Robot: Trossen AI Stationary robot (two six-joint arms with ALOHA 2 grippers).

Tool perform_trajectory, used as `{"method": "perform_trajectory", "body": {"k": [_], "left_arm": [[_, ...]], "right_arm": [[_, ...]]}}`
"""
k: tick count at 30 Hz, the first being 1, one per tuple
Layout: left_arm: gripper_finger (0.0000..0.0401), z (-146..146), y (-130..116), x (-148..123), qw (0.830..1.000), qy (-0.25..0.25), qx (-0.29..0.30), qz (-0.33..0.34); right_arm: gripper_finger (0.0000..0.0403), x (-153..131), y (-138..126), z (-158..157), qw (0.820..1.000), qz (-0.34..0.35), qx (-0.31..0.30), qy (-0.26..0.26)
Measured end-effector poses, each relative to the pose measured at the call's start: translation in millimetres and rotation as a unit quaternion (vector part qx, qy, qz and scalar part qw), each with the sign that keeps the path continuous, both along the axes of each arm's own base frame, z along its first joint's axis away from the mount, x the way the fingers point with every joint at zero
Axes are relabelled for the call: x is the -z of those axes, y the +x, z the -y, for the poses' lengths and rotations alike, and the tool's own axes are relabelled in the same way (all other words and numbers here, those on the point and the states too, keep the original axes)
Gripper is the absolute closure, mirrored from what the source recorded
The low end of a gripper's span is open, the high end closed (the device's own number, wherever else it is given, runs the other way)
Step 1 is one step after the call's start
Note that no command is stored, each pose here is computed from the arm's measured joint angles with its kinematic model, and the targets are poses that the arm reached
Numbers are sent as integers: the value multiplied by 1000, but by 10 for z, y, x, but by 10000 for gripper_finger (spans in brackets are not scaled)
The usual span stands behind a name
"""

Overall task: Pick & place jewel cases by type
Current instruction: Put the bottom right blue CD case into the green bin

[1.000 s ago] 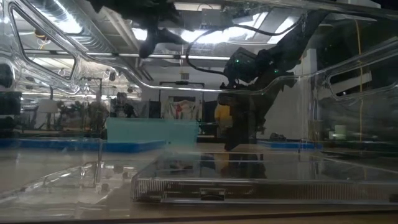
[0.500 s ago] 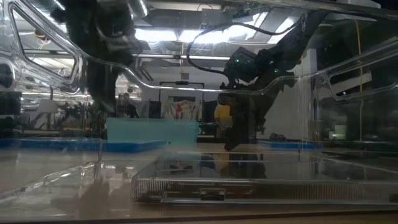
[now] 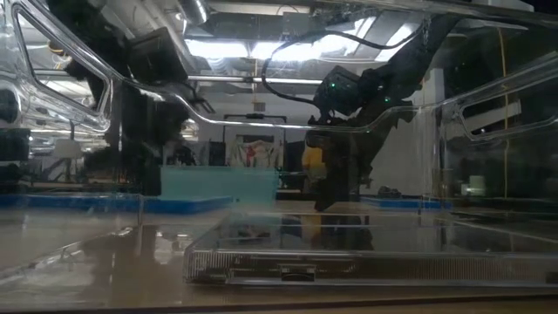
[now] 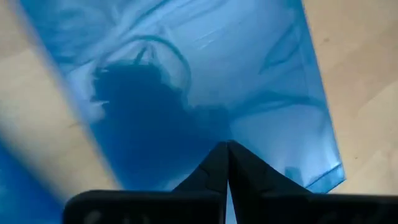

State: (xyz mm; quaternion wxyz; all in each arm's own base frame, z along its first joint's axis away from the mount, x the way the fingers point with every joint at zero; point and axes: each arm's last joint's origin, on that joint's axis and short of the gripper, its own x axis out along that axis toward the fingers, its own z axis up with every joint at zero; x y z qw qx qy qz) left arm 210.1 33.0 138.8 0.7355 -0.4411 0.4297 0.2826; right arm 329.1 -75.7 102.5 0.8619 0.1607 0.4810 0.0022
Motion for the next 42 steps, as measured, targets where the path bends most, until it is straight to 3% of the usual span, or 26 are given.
{"method": "perform_trajectory", "body": {"k": [7,12,18,22,29,36,42], "left_arm": [[400,38,345,220,995,-43,35,80],[398,47,575,258,992,-44,59,102],[400,-37,815,219,989,-20,86,120],[398,-116,940,130,986,-2,100,137],[399,-142,990,-381,972,20,102,209],[400,24,717,-389,995,0,51,80],[395,235,676,-370,998,-24,-2,50]], "right_arm": [[396,-199,-82,-23,1000,5,-10,0],[396,-746,-192,-2,996,65,17,-57],[396,-1142,-335,-10,986,112,41,-112],[396,-1071,-359,-14,990,83,40,-110],[396,-1015,-326,-3,988,77,10,-130],[396,-664,-222,104,991,38,-27,-128],[396,-352,-104,109,992,34,-66,-99]]}}
